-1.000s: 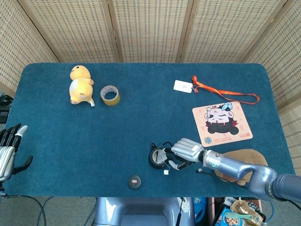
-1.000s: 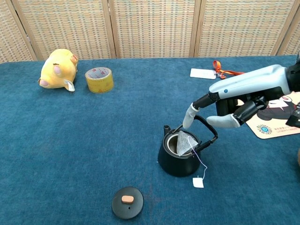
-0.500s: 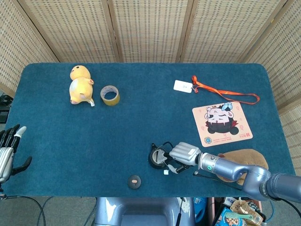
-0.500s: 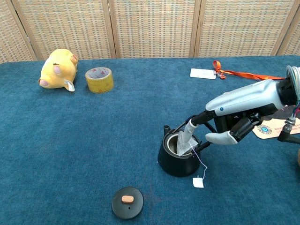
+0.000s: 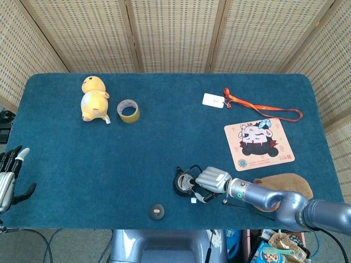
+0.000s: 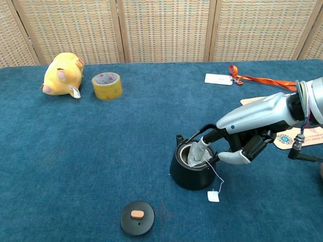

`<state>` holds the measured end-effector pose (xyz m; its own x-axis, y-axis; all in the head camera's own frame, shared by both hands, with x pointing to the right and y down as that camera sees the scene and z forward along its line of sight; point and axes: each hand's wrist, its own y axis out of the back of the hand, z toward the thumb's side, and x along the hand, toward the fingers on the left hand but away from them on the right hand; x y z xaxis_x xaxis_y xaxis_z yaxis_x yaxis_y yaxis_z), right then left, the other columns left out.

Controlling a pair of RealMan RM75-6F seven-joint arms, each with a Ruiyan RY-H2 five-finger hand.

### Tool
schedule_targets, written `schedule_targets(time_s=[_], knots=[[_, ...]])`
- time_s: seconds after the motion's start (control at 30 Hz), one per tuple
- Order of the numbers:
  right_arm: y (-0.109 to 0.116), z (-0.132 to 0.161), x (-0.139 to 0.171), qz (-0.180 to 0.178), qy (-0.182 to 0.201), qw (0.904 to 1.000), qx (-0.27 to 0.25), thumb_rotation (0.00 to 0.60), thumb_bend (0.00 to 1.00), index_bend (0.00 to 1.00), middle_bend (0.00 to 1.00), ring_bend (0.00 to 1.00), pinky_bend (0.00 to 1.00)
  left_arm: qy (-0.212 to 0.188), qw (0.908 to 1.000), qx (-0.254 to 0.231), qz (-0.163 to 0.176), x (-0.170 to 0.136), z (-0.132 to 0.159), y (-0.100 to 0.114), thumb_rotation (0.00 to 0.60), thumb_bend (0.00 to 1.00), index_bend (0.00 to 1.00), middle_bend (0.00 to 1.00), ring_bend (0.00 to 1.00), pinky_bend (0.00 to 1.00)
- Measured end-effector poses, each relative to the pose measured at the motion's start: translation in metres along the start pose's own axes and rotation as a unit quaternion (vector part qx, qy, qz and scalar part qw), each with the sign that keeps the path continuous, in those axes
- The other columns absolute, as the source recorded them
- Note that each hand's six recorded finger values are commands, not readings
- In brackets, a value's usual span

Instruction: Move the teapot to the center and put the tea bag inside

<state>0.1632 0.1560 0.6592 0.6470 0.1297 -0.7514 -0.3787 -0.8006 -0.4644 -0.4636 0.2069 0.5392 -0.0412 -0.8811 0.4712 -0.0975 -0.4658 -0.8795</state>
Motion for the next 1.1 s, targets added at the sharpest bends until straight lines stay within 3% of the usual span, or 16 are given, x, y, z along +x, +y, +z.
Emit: schedule_targets(time_s=[0.53,1.1], knots=[[0.0,0.001,-0.013,0.002,-0.008,0.9998,0.02,0.184,0.77,0.18,1.0,1.0,1.0,0.002,1.0,-0.002,-0.003,0.0,-0.003,-0.001,0.6,0.35,0.03,0.0,0.0,0.0],[-0.005,0.009,-0.006,0.014,-0.009,0.9995,0.028,0.182,0.77,0.18,1.0,1.0,1.0,-0.001,1.0,-0.003,-0.002,0.0,-0.003,-0.001,0.6,0.35,0.03,0.0,0.0,0.0]])
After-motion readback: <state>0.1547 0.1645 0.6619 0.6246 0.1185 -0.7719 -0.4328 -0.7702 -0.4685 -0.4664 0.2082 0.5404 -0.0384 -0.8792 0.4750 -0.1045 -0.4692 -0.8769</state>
